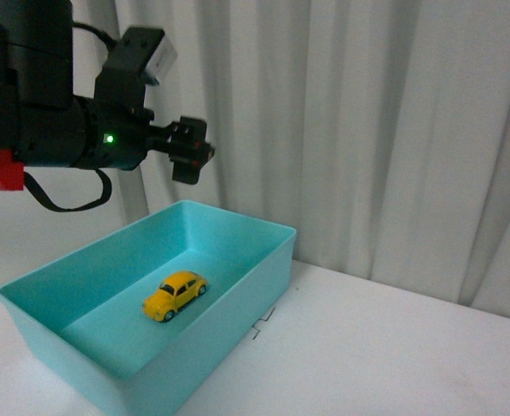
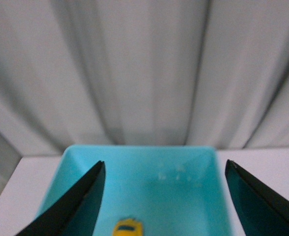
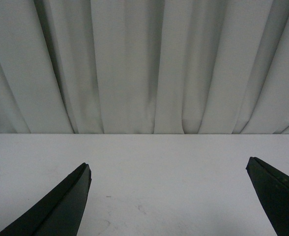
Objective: Wind up and store yellow beetle toy
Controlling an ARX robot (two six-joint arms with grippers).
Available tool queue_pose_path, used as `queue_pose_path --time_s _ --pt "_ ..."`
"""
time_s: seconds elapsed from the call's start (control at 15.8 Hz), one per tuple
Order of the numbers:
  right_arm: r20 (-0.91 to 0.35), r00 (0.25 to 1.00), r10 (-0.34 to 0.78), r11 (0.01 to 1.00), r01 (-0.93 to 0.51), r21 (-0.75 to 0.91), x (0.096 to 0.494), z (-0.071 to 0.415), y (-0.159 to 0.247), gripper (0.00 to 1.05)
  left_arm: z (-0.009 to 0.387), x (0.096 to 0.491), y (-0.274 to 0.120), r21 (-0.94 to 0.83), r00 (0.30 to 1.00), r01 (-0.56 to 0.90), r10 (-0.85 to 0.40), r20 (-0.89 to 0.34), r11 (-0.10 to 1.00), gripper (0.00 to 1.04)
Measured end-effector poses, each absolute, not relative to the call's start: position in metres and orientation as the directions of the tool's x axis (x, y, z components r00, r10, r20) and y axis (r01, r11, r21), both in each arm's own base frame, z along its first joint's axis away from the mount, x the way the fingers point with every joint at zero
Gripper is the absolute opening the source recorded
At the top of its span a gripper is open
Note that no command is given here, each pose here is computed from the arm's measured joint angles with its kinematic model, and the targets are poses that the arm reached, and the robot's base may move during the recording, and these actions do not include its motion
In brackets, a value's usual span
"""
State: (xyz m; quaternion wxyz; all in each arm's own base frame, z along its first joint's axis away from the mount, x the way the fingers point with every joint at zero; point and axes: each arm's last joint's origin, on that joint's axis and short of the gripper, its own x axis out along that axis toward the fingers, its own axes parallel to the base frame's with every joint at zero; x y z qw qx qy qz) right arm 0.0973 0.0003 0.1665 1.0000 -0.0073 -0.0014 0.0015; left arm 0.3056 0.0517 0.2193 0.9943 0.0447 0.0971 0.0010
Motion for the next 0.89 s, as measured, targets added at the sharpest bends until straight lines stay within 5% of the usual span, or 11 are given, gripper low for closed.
queue_pose_path --time_s 0.13,0.38,0.89 --pt "0.004 1.0 0.003 1.0 -0.003 -0.014 0.097 0.167 0.0 0.98 0.225 0.261 0.032 0.043 0.999 0.01 -0.012 0.037 0.999 0.48" --pt "0.003 1.0 0.003 1.0 -0.003 -0.014 0.097 0.167 0.0 0.98 0.192 0.213 0.017 0.004 1.0 0.002 -0.002 -0.017 1.0 0.02" --pt "0.003 1.0 0.003 1.0 -0.003 -0.014 0.097 0.167 0.0 0.98 0.174 0.157 0.0 0.003 1.0 -0.001 0.001 -0.014 1.0 0.02"
